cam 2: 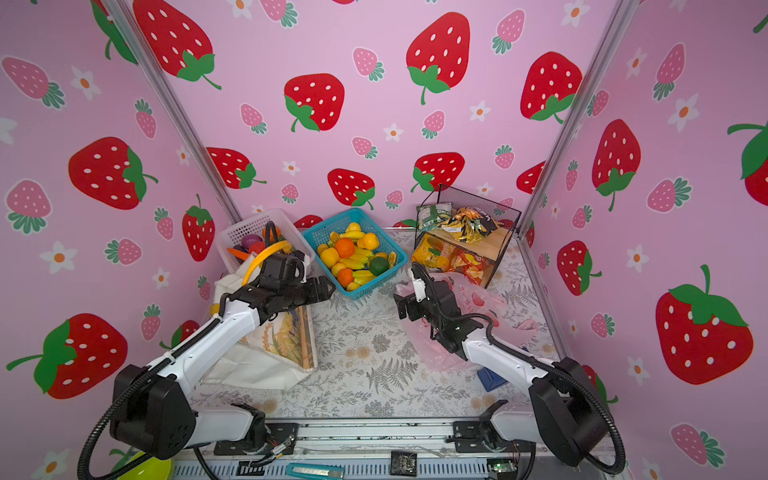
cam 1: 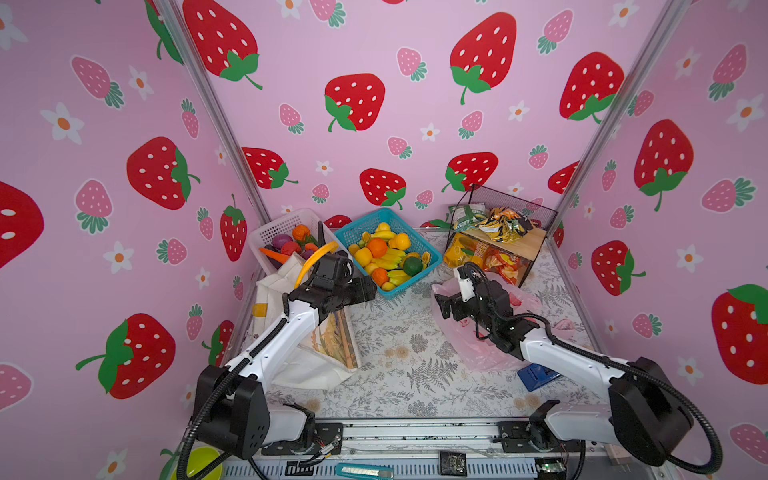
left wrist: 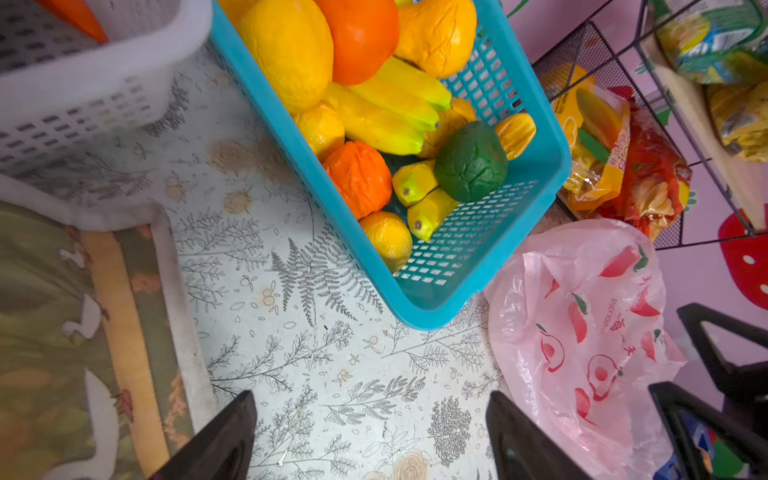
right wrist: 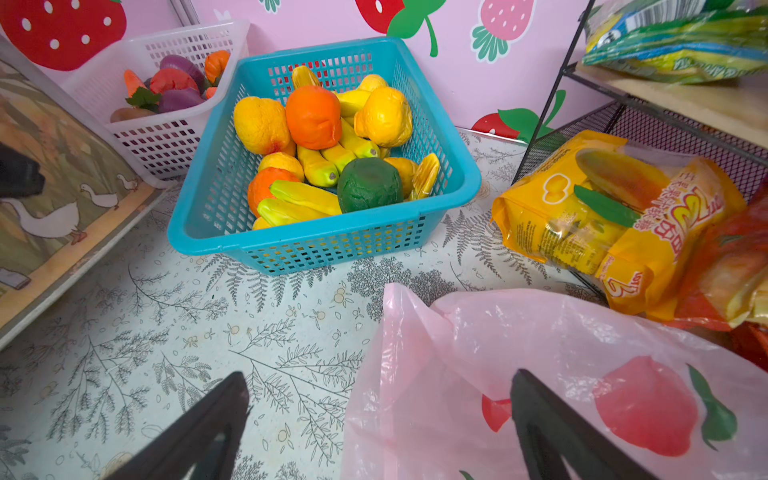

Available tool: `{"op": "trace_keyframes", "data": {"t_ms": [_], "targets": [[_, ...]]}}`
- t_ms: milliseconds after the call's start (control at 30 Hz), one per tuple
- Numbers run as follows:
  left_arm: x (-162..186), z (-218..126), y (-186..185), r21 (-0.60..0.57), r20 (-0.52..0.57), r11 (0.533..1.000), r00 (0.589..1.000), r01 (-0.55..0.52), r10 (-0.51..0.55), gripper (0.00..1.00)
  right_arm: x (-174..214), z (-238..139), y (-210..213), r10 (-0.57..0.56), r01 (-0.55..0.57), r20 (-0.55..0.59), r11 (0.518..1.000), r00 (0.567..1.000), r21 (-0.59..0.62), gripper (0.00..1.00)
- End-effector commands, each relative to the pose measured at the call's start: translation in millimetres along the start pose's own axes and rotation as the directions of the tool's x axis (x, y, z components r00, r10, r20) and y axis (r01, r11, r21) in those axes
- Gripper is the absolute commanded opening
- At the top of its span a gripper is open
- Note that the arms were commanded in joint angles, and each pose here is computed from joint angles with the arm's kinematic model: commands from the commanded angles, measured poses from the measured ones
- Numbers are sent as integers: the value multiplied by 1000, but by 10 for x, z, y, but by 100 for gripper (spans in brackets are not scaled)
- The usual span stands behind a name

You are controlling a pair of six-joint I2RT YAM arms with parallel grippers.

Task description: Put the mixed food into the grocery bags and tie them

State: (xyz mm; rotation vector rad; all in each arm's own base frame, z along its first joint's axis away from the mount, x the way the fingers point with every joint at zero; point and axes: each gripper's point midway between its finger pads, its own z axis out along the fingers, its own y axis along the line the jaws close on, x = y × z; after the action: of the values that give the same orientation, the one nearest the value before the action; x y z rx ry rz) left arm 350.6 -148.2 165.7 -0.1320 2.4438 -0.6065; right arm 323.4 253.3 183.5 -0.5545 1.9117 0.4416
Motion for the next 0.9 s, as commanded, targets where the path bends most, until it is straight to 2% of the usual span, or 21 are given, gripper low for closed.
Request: {"op": "trace_keyframes", "data": {"t_ms": [0, 400, 467, 533, 633, 733, 767, 867], "targets": [[200, 135, -63, 60, -31, 997, 998, 57, -55, 88, -206, 37, 61, -17, 18, 31, 1000, 999, -19, 100], [865, 612, -197, 65, -70, 997, 997, 42, -38, 89, -249, 96, 49, -65, 65, -11, 998, 998, -5, 100], [938, 663, -187, 45, -58, 999, 998, 21, -19, 89, -317, 97, 114, -63, 63, -4, 997, 998, -41, 100], [1048, 705, -243, 39, -71, 999, 997, -19, 22, 89, -419, 92, 292, -65, 66, 14, 988, 998, -138, 99], [1189, 748, -305, 27, -80, 997, 994, -75, 77, 90, -546, 53, 640, -57, 69, 44, 941, 997, -332, 94], [1308, 793, -314, 27, -90, 995, 991, -93, 95, 90, -532, -49, 1051, -70, 87, 53, 834, 996, -546, 89], [1339, 806, -310, 29, -97, 995, 990, -95, 98, 90, -512, -78, 1167, -85, 104, 60, 799, 995, -592, 87], [1405, 835, -321, 31, -111, 994, 987, -109, 112, 90, -437, -102, 1394, -160, 192, 108, 750, 981, -633, 79]]}}
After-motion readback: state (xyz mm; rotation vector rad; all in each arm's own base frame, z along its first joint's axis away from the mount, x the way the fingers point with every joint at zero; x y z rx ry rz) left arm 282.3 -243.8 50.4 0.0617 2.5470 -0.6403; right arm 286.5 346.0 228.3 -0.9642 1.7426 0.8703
